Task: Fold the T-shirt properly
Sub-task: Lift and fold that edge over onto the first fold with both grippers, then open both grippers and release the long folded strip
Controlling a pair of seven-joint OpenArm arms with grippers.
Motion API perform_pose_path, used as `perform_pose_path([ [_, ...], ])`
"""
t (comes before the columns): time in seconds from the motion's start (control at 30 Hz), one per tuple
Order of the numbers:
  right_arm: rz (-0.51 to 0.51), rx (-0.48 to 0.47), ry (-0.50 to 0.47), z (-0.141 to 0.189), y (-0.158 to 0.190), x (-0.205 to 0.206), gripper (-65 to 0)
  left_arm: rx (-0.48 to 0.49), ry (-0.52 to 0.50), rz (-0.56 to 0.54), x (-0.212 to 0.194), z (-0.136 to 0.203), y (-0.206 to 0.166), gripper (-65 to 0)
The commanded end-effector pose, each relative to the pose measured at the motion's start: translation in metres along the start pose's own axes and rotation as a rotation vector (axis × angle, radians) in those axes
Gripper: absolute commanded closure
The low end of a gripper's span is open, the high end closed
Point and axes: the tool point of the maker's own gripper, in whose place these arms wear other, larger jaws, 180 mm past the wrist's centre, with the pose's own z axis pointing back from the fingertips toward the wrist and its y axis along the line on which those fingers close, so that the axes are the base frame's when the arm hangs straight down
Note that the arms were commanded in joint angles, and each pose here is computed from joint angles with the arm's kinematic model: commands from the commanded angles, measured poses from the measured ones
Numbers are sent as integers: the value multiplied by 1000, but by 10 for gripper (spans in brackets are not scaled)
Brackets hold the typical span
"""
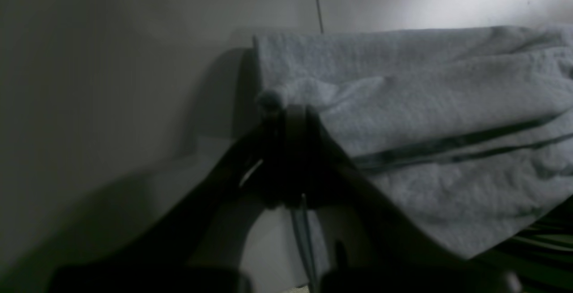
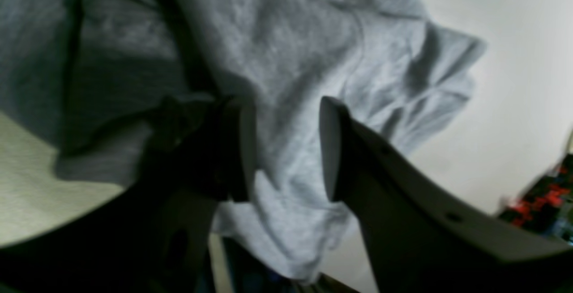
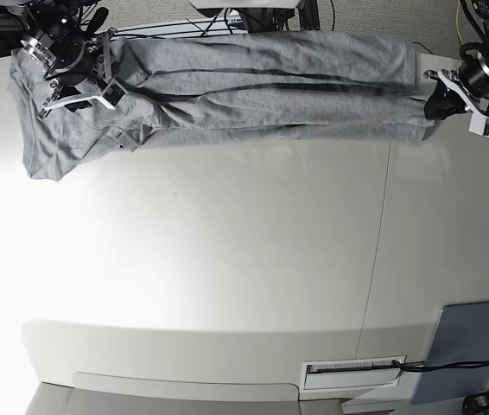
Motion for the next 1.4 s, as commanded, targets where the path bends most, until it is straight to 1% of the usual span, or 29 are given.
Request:
perform_pose_path([
  [0.0, 17, -33, -11, 3, -10, 2, -235, 0, -38, -21, 14, 5, 2, 0],
  [0.23, 28, 15, 57, -10, -2, -22, -235, 0, -38, -21, 14, 5, 2, 0],
  [0.33, 26, 24, 57, -15, 1, -26, -234, 0, -38, -21, 14, 5, 2, 0],
  [0.37, 26, 24, 50, -15, 1, -25, -225, 0, -38, -21, 14, 5, 2, 0],
  [0.4, 25, 24, 43, -15, 1, -23, -201, -1, -39, -21, 14, 5, 2, 0],
  [0.5, 18, 7, 25, -16, -5, -18, -54, 0, -38, -21, 14, 5, 2, 0],
  [0.53, 6, -14, 24, -16, -10, -17, -15, 0, -38, -21, 14, 5, 2, 0],
  [0.57, -15, -54, 22, -16, -19, -15, 0, 0, -38, -21, 14, 5, 2, 0],
  [0.63, -25, -134, 28, -9, -35, -11, 0, 0, -37, -22, 14, 5, 2, 0],
  [0.7, -7, -175, 27, 2, -43, -4, 0, 0, -37, -21, 14, 5, 2, 0],
  [0.8, 19, -182, 5, 20, -41, 4, 0, 0, -38, -21, 14, 5, 2, 0],
  [0.97, 21, -194, 29, 46, -37, -5, 0, 0, -38, -21, 14, 5, 2, 0],
  [1.03, -6, -226, 38, 51, -45, -10, 0, 0, -38, -21, 14, 5, 2, 0],
  [1.1, -65, -279, 41, 54, -60, -14, 0, 0, -38, -21, 14, 5, 2, 0],
  [1.13, -91, -292, 34, 55, -66, -14, 0, 0, -38, -21, 14, 5, 2, 0],
  [1.2, -142, -290, 28, 56, -71, -16, 0, 0, -38, -21, 14, 5, 2, 0],
  [1.3, -176, -288, 27, 57, -75, -18, -67, 0, -38, -22, 14, 5, 2, 0],
  [1.37, -176, -293, 31, 58, -76, -19, -71, 0, -38, -21, 14, 5, 2, 0],
])
